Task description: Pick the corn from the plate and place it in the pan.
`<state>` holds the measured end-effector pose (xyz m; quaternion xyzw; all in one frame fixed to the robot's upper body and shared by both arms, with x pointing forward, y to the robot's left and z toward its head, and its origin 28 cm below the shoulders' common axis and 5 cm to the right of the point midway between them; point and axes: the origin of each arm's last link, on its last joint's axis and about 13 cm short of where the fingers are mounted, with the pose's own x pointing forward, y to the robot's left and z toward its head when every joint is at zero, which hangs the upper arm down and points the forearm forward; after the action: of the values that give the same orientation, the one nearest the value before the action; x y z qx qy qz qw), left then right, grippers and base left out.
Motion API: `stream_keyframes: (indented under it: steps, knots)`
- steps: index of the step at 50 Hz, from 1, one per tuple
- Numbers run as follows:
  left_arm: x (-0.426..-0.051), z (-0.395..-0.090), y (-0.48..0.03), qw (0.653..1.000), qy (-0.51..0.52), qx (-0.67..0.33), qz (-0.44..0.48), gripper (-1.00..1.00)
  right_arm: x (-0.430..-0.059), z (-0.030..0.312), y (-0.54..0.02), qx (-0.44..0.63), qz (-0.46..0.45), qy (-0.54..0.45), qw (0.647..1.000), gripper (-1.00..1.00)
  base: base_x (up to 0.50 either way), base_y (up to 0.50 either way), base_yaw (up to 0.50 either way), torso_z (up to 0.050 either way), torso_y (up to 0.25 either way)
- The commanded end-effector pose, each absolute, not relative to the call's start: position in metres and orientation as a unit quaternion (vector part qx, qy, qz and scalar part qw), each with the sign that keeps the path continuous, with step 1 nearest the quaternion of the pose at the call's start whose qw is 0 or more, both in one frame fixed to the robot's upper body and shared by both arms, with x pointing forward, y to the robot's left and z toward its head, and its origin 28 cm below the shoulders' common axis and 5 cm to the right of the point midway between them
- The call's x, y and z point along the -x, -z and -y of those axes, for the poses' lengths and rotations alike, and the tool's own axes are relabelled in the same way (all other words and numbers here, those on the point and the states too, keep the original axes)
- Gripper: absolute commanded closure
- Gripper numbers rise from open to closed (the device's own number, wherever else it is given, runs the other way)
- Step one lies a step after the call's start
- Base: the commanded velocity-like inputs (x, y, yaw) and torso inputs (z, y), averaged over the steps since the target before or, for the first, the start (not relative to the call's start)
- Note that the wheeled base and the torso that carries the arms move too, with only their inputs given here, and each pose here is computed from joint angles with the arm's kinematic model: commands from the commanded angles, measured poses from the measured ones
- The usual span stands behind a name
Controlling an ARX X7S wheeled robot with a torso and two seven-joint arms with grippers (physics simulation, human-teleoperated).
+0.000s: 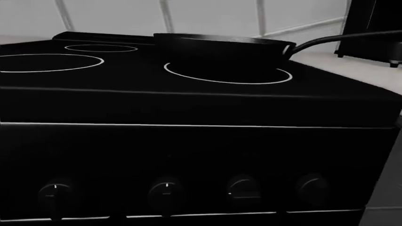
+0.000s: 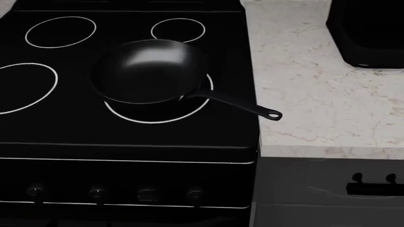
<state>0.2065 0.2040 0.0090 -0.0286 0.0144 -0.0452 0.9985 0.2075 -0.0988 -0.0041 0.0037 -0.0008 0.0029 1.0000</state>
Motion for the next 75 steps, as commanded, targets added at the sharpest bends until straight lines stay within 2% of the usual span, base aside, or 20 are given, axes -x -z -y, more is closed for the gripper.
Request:
stream_keyframes:
  steps: [1,27,28,31,34,39,43,49,61,75]
  knots:
    - [-0.206,-0.204,-0.008,0.998,0.056,0.036,-0.023,-1.0,-0.206,0.099,0.005,-0.002,-0.004,-0.006,1.0,-1.0,0.0,0.0,0.0,0.05,0.0]
    - [-0.211,-0.209,-0.016,0.998,0.049,0.028,-0.025,-1.0,-0.211,0.1,-0.001,-0.001,0.0,-0.004,1.0,-1.0,0.0,0.0,0.0,0.048,0.0]
    - [-0.212,-0.211,-0.021,0.998,0.043,0.022,-0.027,-1.0,-0.211,0.102,-0.006,0.008,0.008,-0.01,1.0,-1.0,0.0,0.0,0.0,0.0,0.0]
    - [-0.205,-0.228,-0.069,0.998,0.053,0.038,-0.017,-1.0,-0.22,0.118,-0.066,-0.052,0.003,-0.022,0.998,-1.0,0.0,0.0,0.0,0.0,0.0]
    - [-0.195,-0.252,-0.125,0.998,0.044,0.051,-0.003,-1.0,-0.218,0.138,-0.135,-0.053,0.048,-0.028,0.997,-1.0,0.0,0.0,0.0,0.0,0.0]
    - [-0.186,-0.26,-0.162,0.999,0.03,0.027,0.028,-1.0,-0.211,0.149,-0.171,-0.052,0.064,-0.029,0.996,-1.0,0.0,0.0,0.0,0.0,0.0]
    - [-0.186,-0.256,-0.163,0.998,0.045,0.026,0.028,-1.0,-0.214,0.151,-0.172,-0.06,0.052,-0.02,0.997,-1.0,0.0,0.08,0.0,0.0,0.0]
    - [-0.184,-0.255,-0.161,0.998,0.046,0.026,0.028,-1.0,-0.213,0.15,-0.171,-0.023,0.078,-0.013,0.997,-1.0,0.0,0.5,0.0,0.0,0.0]
    - [-0.185,-0.264,-0.16,0.999,0.034,0.027,0.023,-1.0,-0.212,0.148,-0.165,-0.012,0.077,-0.008,0.997,-1.0,0.0,0.5,0.0,0.0,0.0]
    - [-0.181,-0.26,-0.162,0.998,0.041,0.026,0.027,-1.0,-0.208,0.146,-0.16,-0.01,0.071,-0.009,0.997,-1.0,0.0,0.5,0.0,0.0,0.0]
